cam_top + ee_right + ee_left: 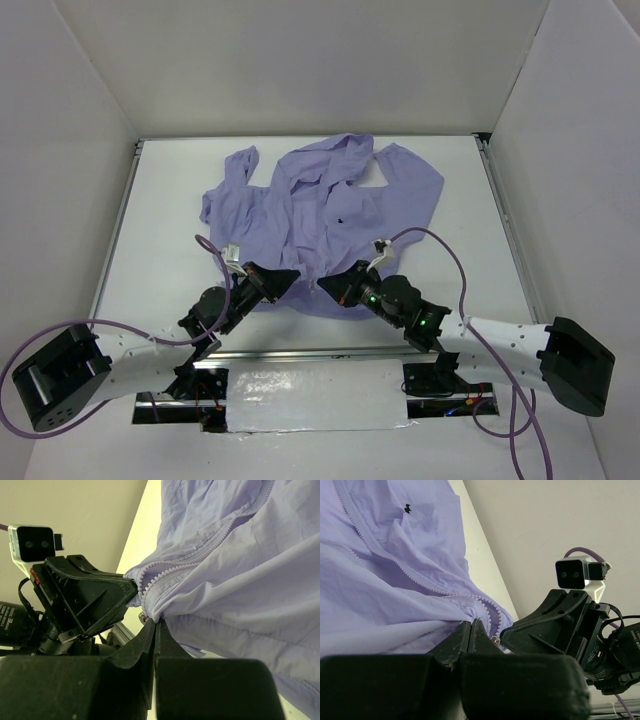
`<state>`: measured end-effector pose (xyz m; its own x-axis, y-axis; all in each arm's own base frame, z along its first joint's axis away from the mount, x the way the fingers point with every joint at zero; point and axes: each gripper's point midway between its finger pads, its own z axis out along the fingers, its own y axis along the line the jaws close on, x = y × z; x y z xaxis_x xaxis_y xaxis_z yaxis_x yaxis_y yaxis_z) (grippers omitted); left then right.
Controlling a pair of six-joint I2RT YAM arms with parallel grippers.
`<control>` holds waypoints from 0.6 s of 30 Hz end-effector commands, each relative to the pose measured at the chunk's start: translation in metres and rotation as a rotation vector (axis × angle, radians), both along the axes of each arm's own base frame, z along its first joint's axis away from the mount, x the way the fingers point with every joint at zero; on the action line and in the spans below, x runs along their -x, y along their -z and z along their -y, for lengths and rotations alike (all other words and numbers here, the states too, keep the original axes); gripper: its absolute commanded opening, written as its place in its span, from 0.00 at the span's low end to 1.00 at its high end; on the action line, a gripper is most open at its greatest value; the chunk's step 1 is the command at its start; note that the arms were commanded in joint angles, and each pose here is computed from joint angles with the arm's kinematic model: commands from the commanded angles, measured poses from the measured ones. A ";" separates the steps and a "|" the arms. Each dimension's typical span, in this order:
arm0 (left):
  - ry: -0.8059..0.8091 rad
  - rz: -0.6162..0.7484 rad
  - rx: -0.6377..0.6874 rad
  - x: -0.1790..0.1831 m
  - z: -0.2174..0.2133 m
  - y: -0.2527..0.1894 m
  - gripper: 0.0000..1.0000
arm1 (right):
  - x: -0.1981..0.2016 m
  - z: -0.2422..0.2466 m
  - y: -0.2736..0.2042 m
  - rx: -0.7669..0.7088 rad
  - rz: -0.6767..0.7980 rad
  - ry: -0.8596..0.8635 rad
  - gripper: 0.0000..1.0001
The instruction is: Zip up the jacket
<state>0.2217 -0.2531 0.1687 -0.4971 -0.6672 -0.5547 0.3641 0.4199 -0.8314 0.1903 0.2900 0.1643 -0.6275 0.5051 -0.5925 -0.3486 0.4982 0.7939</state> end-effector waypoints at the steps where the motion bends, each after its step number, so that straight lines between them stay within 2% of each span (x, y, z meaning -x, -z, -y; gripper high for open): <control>1: -0.017 0.058 0.064 -0.004 -0.001 -0.022 0.00 | -0.006 -0.006 -0.015 -0.029 -0.006 0.022 0.00; 18: -0.023 0.048 0.047 -0.004 -0.002 -0.016 0.00 | -0.007 -0.009 -0.014 -0.037 -0.031 0.024 0.00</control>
<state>0.2227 -0.2528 0.1676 -0.4945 -0.6687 -0.5553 0.3604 0.4236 -0.8311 0.1919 0.2938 0.1555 -0.6560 0.5050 -0.5610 -0.2994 0.5082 0.8075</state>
